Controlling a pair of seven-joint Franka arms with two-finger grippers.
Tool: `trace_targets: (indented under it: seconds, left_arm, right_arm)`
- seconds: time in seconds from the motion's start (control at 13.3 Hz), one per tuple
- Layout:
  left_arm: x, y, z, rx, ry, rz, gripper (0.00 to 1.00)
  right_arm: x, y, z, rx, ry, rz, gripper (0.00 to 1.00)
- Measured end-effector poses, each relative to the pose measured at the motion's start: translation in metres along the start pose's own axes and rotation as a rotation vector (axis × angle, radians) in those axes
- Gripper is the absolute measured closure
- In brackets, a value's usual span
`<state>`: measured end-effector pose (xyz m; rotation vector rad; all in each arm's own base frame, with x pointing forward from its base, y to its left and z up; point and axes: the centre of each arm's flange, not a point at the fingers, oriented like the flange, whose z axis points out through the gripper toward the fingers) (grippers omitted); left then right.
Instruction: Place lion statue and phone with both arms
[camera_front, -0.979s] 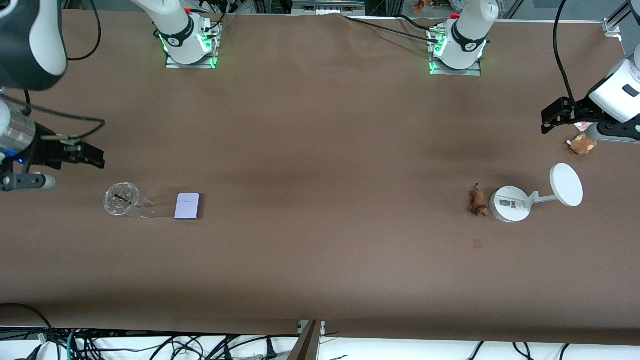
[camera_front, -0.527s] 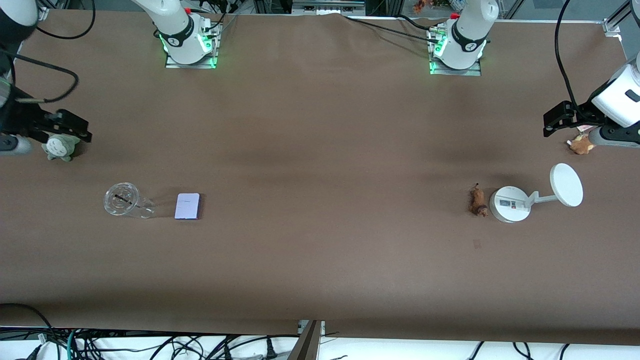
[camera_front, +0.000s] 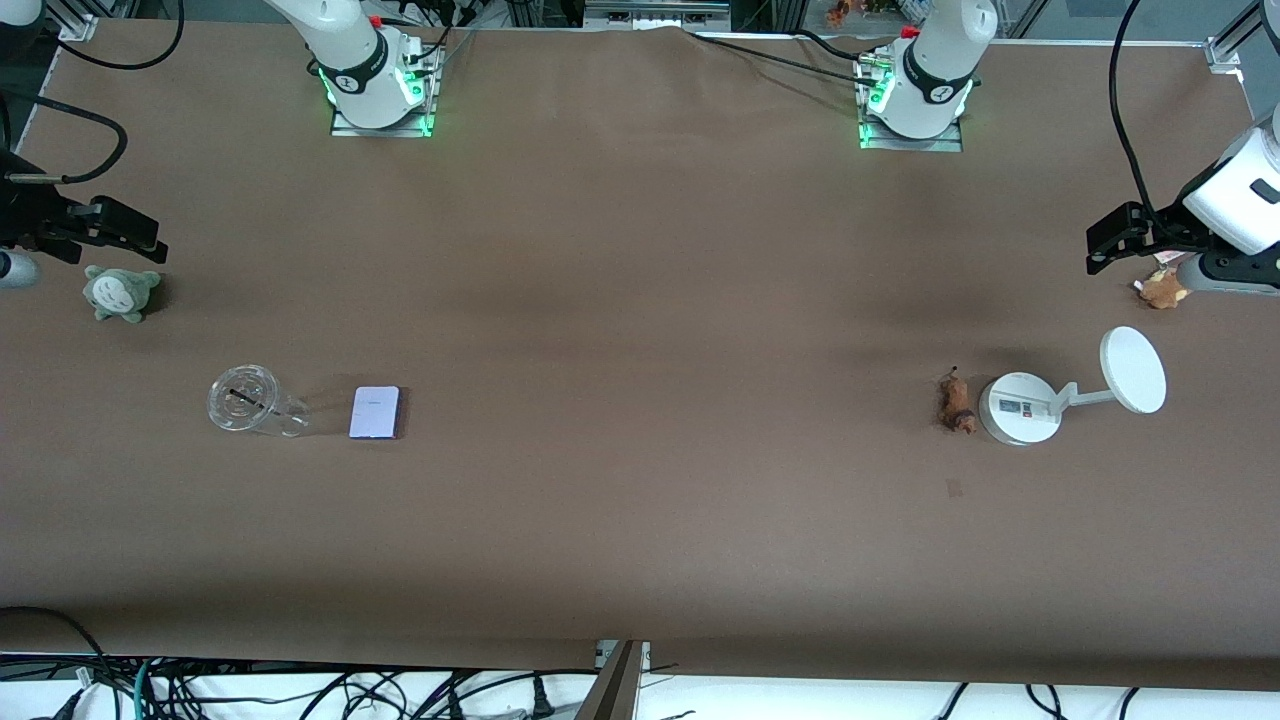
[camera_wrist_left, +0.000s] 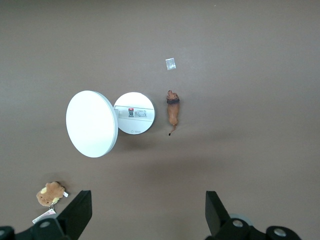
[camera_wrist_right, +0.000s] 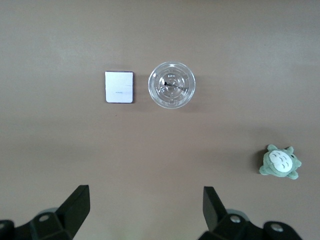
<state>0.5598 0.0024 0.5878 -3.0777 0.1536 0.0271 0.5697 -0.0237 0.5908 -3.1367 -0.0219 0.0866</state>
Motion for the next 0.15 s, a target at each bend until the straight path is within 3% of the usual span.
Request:
trace_targets:
  seconds: [0.15]
  left_arm:
    - [0.0000,-0.0006,0.0001,0.000,0.000,-0.001,0.00]
  right_arm:
    - [0.0015,-0.0006,0.0006,-0.001,-0.001,-0.001,0.00]
